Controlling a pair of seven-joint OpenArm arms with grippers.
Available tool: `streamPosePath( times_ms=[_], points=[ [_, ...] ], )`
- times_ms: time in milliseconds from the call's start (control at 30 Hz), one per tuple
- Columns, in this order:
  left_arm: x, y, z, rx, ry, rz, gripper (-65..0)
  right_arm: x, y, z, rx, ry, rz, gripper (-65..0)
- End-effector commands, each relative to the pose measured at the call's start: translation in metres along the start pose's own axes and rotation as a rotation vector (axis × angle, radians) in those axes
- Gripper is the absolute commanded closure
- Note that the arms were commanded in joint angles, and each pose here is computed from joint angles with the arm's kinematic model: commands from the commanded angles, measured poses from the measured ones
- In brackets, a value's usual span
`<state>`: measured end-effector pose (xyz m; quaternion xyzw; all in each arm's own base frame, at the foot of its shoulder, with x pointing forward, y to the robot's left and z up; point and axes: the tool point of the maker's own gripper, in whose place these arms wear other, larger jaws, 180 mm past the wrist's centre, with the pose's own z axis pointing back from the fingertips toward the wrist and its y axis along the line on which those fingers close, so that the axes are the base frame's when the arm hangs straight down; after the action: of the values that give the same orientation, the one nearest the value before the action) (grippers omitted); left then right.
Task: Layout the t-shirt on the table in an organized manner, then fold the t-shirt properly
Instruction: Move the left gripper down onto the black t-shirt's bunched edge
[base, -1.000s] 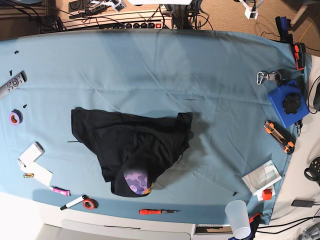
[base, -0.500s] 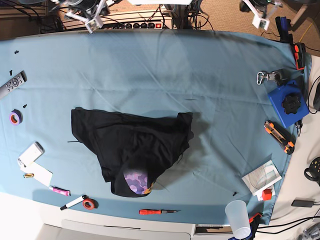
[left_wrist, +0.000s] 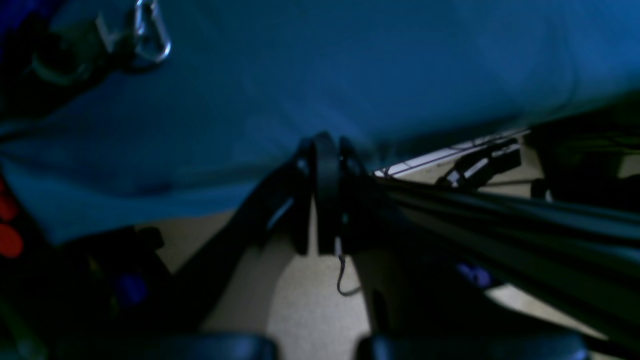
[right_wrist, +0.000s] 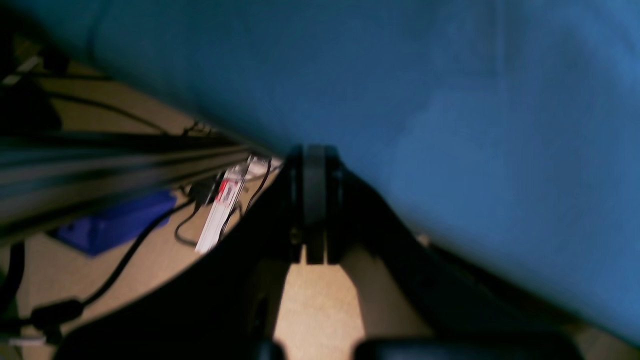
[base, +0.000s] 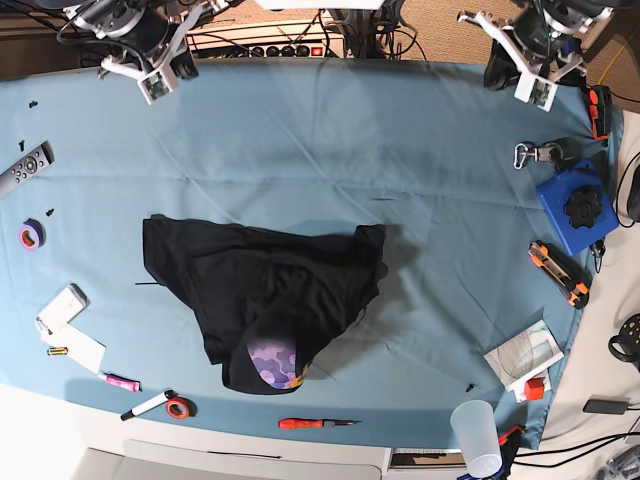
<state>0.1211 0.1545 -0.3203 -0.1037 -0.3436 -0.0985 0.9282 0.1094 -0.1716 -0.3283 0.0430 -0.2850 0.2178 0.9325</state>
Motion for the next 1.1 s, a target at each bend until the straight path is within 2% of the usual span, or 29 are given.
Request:
streamPosePath(
  times_ms=[0, 67, 167, 267, 467, 500, 567, 633, 700, 733, 800, 967, 1067],
  points=[
    [0.021, -0.001, 0.003, -0.008, -0.092, -0.02, 0.0, 0.01, -0.002, 0.002, -0.01, -0.037, 0.015, 0.0],
    [0.043, -0.005, 0.001, -0.037, -0.185, -0.063, 0.0, 0.021, -0.009, 0.0, -0.037, -0.067, 0.026, 0.0],
    [0.065, -0.011, -0.002, -0.073, -0.256, -0.129, 0.0, 0.035, -0.02, -0.003, -0.084, -0.105, 0.052, 0.0],
    [0.083, -0.01, -0.003, -0.07, -0.32, -0.143, 0.0, 0.043, -0.029, -0.004, -0.12, -0.125, 0.077, 0.0],
    [0.106, -0.008, -0.002, -0.066, -0.405, -0.16, 0.0, 0.044, -0.046, -0.002, -0.216, -0.107, 0.151, 0.0],
    [0.109, -0.008, -0.002, -0.065, -0.414, -0.163, -4.4, 0.044, -0.048, -0.002, -0.227, -0.102, 0.161, 0.0],
    [0.115, -0.008, -0.001, -0.066, -0.441, -0.166, -18.6, 0.043, -0.05, -0.001, -0.24, -0.097, 0.172, 0.0],
    [0.126, -0.012, 0.001, -0.078, -0.493, -0.173, -27.9, 0.044, -0.052, -0.001, -0.249, -0.097, 0.179, -11.7],
    [0.136, -0.021, 0.0, -0.104, -0.528, -0.183, -29.7, 0.046, -0.053, 0.0, -0.256, -0.108, 0.186, -23.4],
    [0.139, -0.026, -0.002, -0.118, -0.536, -0.198, -29.7, 0.048, -0.054, 0.0, -0.265, -0.118, 0.188, -25.2],
    [0.149, -0.041, -0.008, -0.143, -0.554, -0.261, -29.7, 0.054, -0.06, 0.002, -0.297, -0.147, 0.178, -25.2],
    [0.152, -0.061, -0.06, -0.205, -0.504, -0.394, -29.7, 0.074, -0.083, 0.006, -0.404, -0.191, 0.151, -25.2],
    [0.165, -0.07, -0.082, -0.218, -0.504, -0.449, -29.7, 0.091, -0.089, 0.008, -0.424, -0.242, 0.154, -25.1]
  ],
)
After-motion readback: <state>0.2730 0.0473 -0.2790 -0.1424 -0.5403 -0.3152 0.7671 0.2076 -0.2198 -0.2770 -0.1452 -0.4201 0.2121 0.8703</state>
